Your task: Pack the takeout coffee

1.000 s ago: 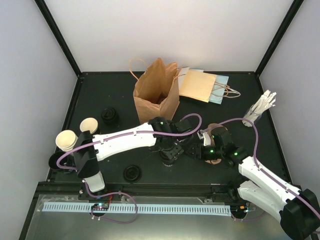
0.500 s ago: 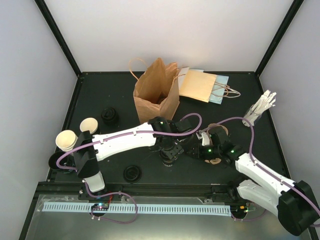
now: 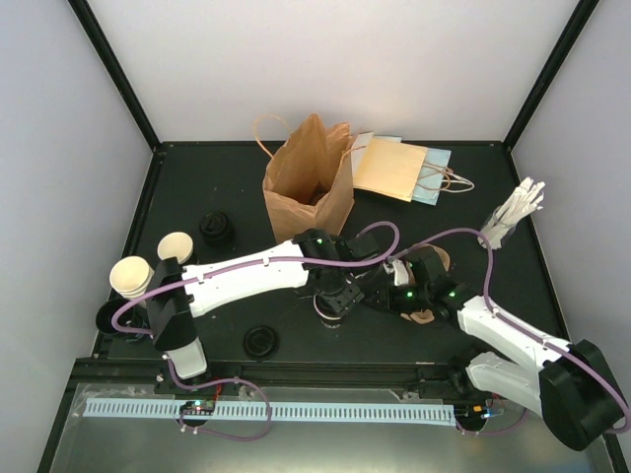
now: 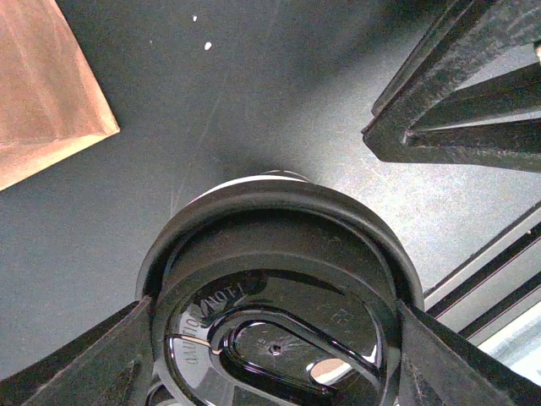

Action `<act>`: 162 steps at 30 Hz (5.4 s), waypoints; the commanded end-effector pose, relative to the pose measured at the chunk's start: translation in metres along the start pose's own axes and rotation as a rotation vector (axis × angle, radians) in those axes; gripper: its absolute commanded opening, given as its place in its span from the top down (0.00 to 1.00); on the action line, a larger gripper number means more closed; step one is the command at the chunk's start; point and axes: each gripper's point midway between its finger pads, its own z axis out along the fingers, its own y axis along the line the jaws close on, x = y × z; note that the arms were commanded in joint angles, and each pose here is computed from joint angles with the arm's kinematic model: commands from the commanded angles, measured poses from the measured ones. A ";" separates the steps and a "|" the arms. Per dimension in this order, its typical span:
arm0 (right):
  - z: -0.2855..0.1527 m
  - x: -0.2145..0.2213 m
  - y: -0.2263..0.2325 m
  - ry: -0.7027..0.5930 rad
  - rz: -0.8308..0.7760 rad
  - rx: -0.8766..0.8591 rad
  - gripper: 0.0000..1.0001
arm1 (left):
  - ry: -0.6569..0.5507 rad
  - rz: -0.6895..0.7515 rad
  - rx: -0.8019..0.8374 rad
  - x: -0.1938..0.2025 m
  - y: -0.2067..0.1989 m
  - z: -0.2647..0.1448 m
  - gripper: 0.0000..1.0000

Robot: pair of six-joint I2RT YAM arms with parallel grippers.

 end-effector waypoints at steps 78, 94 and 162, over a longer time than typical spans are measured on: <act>0.008 -0.004 0.029 0.015 -0.121 -0.020 0.87 | 0.080 0.038 -0.135 0.008 0.012 0.010 0.44; 0.004 -0.004 0.031 0.011 -0.132 -0.011 0.87 | 0.146 0.049 -0.168 0.020 0.017 0.033 0.43; -0.017 -0.007 0.044 -0.027 -0.187 -0.006 0.86 | 0.140 -0.045 0.029 0.028 0.005 0.044 0.39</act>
